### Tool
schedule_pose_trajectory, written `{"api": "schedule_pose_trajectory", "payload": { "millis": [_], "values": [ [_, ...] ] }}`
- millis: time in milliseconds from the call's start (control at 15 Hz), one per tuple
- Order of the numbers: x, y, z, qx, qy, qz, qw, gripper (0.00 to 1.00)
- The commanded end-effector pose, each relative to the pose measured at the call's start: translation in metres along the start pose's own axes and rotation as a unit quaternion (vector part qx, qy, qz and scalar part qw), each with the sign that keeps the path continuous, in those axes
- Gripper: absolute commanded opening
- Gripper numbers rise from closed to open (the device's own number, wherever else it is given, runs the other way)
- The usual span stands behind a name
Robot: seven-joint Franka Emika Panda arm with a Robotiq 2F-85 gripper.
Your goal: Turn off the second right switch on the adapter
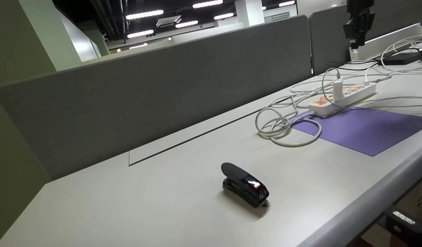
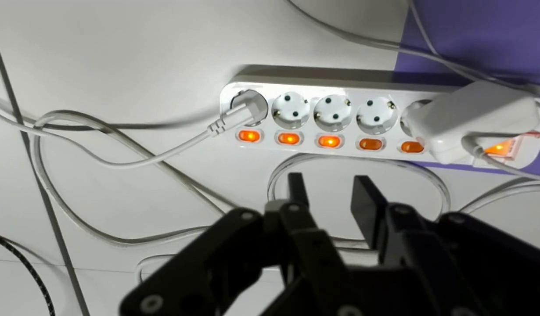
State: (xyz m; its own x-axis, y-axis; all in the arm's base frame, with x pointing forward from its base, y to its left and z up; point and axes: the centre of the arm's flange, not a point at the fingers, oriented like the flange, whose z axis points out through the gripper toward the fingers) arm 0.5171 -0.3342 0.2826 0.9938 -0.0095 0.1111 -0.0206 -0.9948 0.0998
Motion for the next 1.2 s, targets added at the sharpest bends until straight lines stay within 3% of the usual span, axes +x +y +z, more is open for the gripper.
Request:
{"api": "schedule_pose_trajectory", "payload": {
  "millis": [0,133,467,800,1133],
  "values": [
    [0.026,0.007,0.026,0.016,0.013,0.012,0.9997,0.05],
    [0.035,0.001,0.039,0.022,0.009,0.010,0.9997,0.00],
    [0.051,-0.005,0.065,0.035,-0.008,-0.004,0.9993,0.00],
    [0.041,-0.015,0.071,0.034,-0.013,-0.010,0.9993,0.00],
    [0.036,-0.029,0.094,0.029,-0.014,0.028,0.9991,0.00]
  ]
}}
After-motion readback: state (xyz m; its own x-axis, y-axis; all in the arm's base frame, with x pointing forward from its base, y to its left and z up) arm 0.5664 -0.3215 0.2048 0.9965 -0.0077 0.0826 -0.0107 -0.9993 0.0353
